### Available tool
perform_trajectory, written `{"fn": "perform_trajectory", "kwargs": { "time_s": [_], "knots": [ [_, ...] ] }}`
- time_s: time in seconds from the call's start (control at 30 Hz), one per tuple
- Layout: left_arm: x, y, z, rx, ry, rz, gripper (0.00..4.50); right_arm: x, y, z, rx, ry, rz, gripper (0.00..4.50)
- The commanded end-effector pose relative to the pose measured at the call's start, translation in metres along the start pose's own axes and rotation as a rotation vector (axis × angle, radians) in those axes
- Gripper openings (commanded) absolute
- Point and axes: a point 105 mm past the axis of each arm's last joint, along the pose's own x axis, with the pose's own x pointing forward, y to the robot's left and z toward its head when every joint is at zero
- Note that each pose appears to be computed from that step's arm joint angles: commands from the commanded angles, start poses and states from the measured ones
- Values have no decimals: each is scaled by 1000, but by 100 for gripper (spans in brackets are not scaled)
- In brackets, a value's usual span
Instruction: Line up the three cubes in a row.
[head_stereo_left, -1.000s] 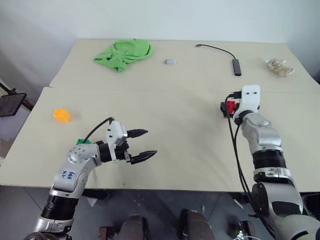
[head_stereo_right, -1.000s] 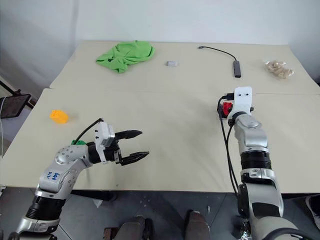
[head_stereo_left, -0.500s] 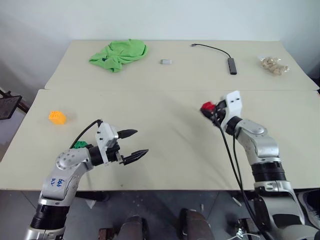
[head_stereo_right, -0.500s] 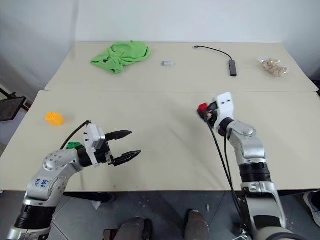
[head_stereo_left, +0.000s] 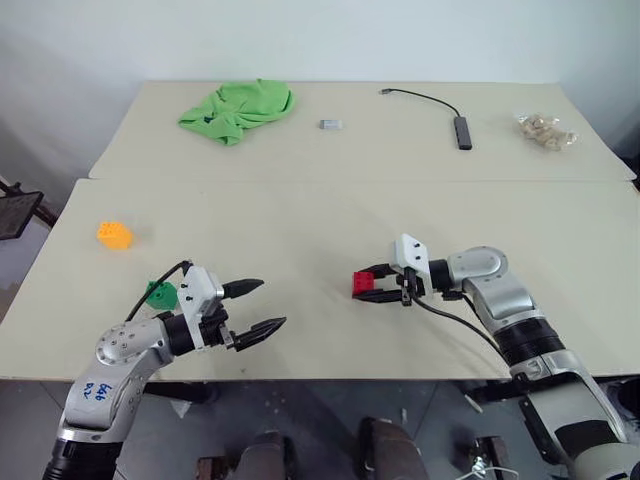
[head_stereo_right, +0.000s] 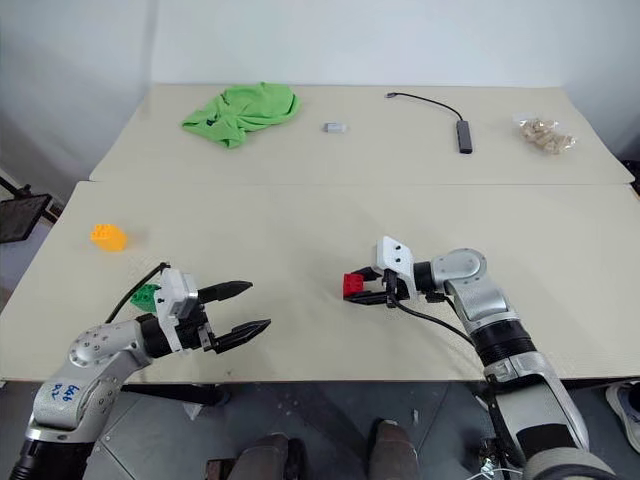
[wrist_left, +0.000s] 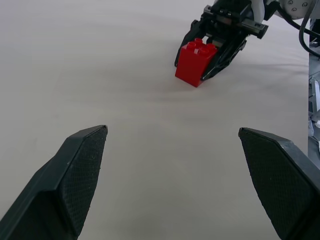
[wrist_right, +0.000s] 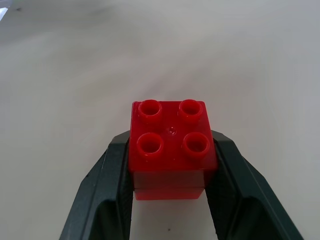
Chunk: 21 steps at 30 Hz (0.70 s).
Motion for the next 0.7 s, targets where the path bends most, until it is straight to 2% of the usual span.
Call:
{"fn": "perform_trajectory", "kwargs": {
  "time_s": [0.03,0.1,0.2,0.27,0.37,0.47,0.53,0.6,0.7],
  "knots": [
    [-14,4,22,69,-76,61,450,-1,-3,9,-10,-45,-3,278],
    [-27,7,32,99,-123,123,450,-6,-8,17,-54,-79,-42,343],
    [-73,9,46,132,-212,299,450,-31,-1,52,-158,-328,-45,442],
    [-103,10,44,107,-233,457,450,-39,8,52,-162,-322,0,447],
    [-142,11,36,56,-263,684,450,-46,22,60,-203,-388,50,447],
    [-187,12,9,17,-237,943,450,-46,36,78,-234,-557,78,447],
    [-211,6,-14,3,-180,1088,450,-43,38,85,-249,-621,39,447],
    [-213,-1,-29,-45,-161,1093,450,-38,44,80,-215,-588,92,447],
    [-199,-8,-41,-69,-152,1039,450,-37,47,84,-187,-614,127,447]
  ]
}}
